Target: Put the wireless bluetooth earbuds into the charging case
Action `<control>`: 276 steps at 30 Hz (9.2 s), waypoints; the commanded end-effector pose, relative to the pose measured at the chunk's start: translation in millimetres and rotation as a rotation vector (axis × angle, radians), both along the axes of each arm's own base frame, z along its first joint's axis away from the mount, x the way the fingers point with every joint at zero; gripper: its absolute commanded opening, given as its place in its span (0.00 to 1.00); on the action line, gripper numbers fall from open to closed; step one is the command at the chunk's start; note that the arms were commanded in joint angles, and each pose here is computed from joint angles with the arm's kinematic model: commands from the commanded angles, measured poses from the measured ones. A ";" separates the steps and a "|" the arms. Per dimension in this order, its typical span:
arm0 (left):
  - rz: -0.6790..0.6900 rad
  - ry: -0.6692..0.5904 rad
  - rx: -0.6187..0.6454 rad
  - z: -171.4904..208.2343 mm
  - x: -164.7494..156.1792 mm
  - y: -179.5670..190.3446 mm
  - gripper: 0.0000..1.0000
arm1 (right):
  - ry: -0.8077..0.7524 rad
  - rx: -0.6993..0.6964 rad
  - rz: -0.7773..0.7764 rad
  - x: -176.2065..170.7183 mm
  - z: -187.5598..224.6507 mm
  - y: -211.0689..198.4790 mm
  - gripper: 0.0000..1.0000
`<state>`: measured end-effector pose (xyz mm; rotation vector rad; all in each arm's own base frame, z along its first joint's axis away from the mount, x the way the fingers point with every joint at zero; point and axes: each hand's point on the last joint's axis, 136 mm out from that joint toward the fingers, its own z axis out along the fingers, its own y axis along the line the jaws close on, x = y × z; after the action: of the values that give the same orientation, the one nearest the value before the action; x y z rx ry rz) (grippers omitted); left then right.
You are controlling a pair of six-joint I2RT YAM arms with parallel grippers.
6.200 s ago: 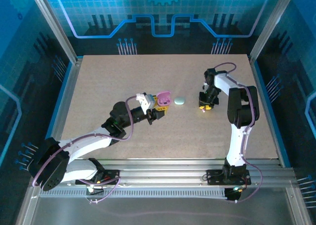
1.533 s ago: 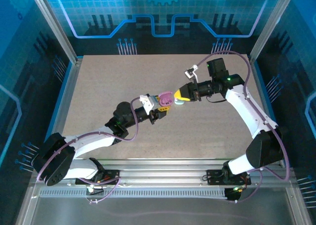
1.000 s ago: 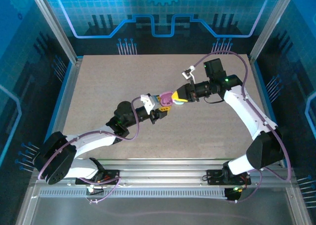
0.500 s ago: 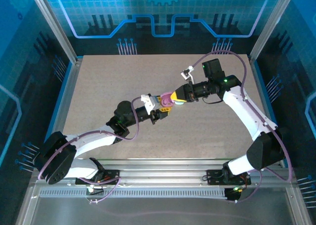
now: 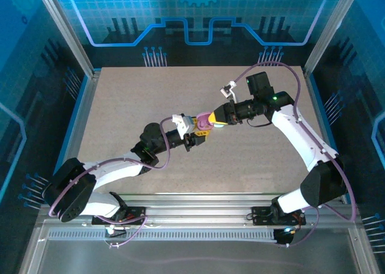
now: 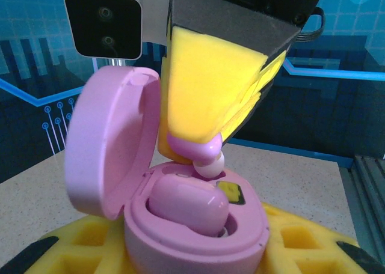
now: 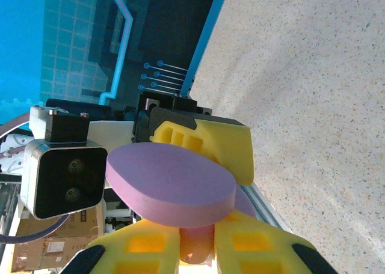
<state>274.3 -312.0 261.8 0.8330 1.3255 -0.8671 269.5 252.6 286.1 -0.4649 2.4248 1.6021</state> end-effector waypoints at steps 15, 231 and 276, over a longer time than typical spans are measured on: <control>-0.039 -0.066 -0.075 32.6 -6.2 -4.8 0.32 | -0.011 -0.128 -0.015 -0.5 -15.4 0.8 0.26; -0.093 -0.064 -0.109 49.7 -16.7 -7.1 0.32 | -0.027 -0.015 -0.001 -30.9 15.0 1.2 0.61; 0.463 0.227 0.082 -8.1 26.2 75.5 0.78 | 0.204 -0.295 -0.304 55.8 -179.9 -22.3 0.17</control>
<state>280.3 -260.3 265.7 0.6126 1.5298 -0.6865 315.2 224.3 121.5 0.0379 2.7324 1.2847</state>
